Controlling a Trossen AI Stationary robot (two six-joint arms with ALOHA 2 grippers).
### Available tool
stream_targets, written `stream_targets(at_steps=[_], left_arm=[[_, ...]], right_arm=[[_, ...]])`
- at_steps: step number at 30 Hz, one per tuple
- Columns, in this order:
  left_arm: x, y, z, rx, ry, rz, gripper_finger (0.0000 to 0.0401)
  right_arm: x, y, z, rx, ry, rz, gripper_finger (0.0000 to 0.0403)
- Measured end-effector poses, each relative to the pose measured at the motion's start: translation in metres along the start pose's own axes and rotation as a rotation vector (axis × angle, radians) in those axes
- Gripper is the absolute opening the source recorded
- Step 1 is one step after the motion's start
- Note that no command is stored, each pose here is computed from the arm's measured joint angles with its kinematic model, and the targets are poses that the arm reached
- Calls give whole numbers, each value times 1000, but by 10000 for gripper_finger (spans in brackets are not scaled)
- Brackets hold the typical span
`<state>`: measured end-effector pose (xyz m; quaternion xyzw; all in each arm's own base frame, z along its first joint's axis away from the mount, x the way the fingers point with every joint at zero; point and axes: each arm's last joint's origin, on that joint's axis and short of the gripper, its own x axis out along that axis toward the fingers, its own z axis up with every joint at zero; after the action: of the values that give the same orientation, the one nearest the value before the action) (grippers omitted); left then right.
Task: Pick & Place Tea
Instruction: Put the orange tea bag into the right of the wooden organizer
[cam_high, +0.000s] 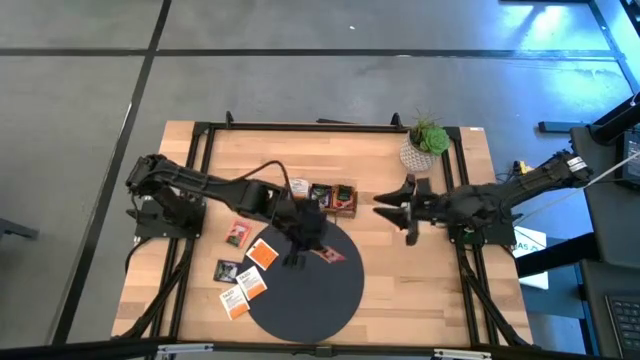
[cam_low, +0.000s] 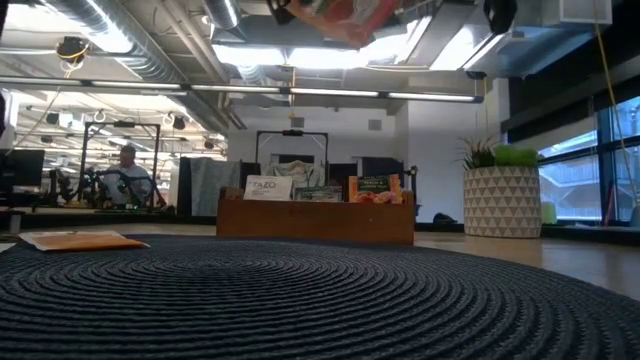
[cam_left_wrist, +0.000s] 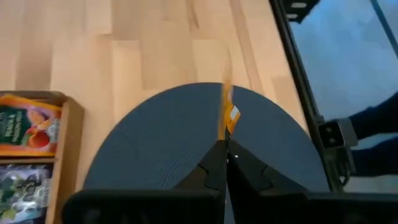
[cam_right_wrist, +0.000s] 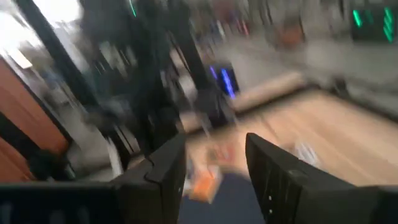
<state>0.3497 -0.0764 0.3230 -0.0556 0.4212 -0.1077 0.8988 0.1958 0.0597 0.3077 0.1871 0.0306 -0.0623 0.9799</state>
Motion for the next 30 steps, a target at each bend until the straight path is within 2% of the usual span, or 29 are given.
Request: stream_targets(at_steps=[4, 8, 12, 16, 22, 30], left_arm=[[-2, 16, 2, -51, -7, 23, 3], [-4, 31, 5, -127, -19, 49, 2], [-6, 42, 6, -186, -31, 61, 4], [-7, 46, 7, -141, -30, 44, 4], [-7, 46, 7, -64, -36, 44, 3], [-7, 46, 8, -45, -37, 44, 3]], right_arm=[[15, 12, 9, -38, 163, -75, 165], [37, 27, 12, -97, 231, -10, 165], [60, 36, -1, -156, 305, 12, 165], [76, 39, -12, -219, 332, -28, 165], [93, 40, -22, -235, 324, -89, 165], [108, 30, -29, -115, 342, -100, 154]])
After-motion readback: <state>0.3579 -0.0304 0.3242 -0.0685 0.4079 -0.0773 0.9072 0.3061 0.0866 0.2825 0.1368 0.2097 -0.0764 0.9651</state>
